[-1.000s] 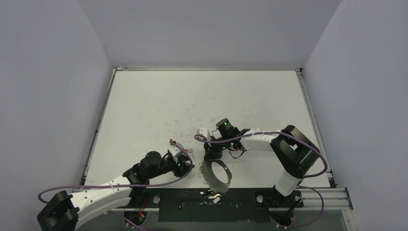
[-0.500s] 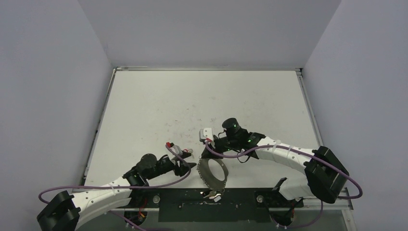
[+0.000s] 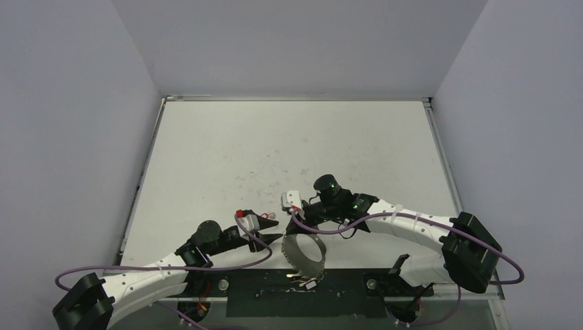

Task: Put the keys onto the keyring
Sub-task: Pick up the keyring from the center of the board.

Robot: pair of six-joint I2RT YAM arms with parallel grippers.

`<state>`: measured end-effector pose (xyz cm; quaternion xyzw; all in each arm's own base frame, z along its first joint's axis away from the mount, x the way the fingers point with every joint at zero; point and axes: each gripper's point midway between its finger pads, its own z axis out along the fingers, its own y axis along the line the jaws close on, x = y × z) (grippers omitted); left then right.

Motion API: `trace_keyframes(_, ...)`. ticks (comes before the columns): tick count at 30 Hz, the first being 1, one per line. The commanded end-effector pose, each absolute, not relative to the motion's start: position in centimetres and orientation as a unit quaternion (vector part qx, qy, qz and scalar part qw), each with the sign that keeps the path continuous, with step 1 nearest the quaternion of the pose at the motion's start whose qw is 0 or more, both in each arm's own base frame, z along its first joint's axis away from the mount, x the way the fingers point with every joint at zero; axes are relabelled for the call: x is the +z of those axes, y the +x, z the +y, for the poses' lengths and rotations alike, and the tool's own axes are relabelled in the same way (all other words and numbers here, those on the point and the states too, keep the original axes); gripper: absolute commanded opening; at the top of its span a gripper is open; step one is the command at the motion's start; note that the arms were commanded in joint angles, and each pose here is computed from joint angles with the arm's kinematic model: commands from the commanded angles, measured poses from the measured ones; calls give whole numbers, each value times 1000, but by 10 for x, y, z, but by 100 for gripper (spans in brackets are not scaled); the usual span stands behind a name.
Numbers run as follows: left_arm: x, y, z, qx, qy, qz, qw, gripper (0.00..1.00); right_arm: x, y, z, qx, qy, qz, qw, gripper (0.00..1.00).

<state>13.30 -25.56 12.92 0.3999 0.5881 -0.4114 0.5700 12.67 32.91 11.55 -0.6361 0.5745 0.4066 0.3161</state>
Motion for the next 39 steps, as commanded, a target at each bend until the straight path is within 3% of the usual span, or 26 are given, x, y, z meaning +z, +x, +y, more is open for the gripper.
trace_keyframes(1,138,127,-262,-427,416,566,569,38,138,129,335,410,-634,557,346,0)
trace_keyframes(10,140,130,-271,-433,420,568,560,28,140,127,336,411,-633,557,346,0)
trace_keyframes(23,149,128,-279,-449,420,558,557,32,139,129,335,402,-635,561,347,0)
trace_keyframes(39,139,129,-281,-441,431,566,547,26,150,125,337,411,-634,551,356,0)
